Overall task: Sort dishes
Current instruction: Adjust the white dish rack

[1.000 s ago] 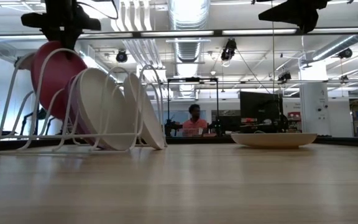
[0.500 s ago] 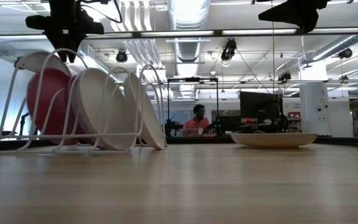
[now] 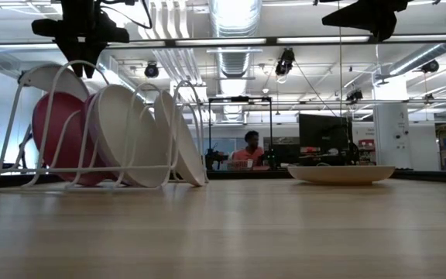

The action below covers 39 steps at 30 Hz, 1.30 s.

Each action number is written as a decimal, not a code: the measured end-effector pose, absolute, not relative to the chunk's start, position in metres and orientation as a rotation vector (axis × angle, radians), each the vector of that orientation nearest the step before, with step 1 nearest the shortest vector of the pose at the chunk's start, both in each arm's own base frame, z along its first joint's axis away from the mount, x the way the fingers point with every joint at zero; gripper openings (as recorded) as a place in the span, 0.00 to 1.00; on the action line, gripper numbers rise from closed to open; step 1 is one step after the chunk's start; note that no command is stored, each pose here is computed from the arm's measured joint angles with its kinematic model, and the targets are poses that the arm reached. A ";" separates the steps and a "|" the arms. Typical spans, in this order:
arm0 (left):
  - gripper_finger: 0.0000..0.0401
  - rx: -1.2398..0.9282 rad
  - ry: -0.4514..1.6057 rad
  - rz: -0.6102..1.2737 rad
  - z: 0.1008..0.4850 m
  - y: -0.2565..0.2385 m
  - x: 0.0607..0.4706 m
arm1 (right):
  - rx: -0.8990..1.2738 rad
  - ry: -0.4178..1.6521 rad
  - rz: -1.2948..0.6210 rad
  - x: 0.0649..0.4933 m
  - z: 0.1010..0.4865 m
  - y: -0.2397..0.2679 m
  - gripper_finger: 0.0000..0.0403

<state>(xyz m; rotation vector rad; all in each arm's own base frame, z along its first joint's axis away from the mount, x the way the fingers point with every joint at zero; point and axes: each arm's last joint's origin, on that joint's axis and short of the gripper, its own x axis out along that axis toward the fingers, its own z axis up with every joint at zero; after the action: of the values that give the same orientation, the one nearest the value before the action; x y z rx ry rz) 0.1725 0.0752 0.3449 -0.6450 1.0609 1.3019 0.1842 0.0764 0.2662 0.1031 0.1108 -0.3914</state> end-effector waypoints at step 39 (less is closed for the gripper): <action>0.26 -0.626 0.968 1.003 0.400 0.051 0.185 | 0.164 0.174 -0.446 0.183 0.256 0.070 0.62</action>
<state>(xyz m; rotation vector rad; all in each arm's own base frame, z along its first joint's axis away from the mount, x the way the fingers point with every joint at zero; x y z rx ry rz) 0.1853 0.0512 0.3995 -0.6262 0.9682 1.0025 0.1833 0.0704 0.2558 0.1637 0.1737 -0.4459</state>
